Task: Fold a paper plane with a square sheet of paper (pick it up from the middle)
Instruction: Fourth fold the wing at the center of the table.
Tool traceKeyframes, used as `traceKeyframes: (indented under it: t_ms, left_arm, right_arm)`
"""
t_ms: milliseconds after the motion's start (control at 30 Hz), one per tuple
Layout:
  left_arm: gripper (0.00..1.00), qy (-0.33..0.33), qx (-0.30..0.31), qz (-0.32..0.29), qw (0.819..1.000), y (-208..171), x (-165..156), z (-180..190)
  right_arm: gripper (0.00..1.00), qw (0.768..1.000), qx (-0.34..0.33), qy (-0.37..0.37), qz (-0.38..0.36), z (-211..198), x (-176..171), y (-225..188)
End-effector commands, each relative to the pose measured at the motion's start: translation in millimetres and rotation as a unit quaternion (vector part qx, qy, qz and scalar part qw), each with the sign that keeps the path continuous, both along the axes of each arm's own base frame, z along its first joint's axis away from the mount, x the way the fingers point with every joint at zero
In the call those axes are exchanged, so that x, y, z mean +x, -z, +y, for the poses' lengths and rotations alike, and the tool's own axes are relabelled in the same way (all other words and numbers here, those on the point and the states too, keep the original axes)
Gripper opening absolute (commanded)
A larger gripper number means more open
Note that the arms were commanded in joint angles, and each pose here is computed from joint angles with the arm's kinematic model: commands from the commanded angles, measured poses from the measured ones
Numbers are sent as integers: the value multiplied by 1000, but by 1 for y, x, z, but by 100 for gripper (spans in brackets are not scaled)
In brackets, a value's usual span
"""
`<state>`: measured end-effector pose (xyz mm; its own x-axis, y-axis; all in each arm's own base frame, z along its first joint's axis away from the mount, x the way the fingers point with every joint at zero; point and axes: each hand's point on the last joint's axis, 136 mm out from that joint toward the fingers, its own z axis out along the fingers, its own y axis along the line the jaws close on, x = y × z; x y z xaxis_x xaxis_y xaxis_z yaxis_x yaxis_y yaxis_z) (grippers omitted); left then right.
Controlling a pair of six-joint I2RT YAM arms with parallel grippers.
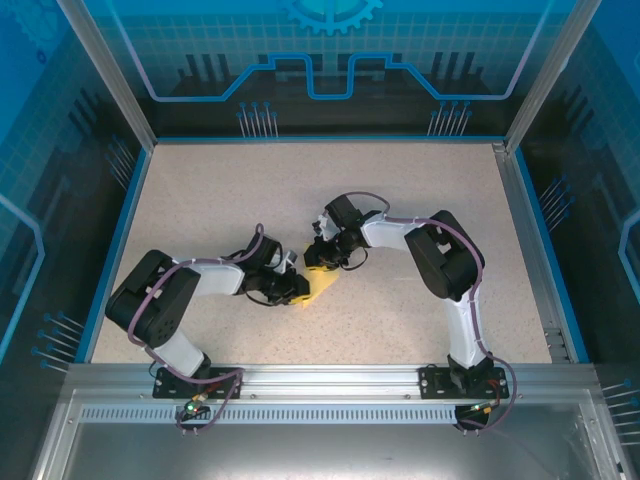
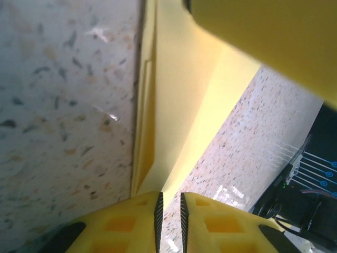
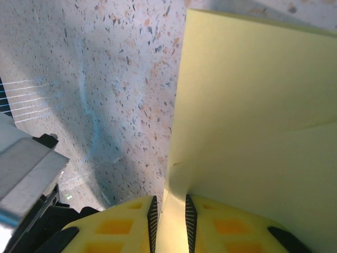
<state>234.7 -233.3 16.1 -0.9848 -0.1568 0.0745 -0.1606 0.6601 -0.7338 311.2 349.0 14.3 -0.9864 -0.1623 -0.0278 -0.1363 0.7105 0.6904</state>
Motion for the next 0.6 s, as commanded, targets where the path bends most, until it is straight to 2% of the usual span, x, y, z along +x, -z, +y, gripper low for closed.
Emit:
traceKeyframes:
  t_ms: [0,567]
  left_arm:
    - [20,21,23,41,999,17,-27,11]
    - [22,74,37,72,994,11,-61,15]
  right_arm:
    - [25,993,-111,14,45,-37,-20,64]
    - [25,992,-114,13,47,-38,-21,65]
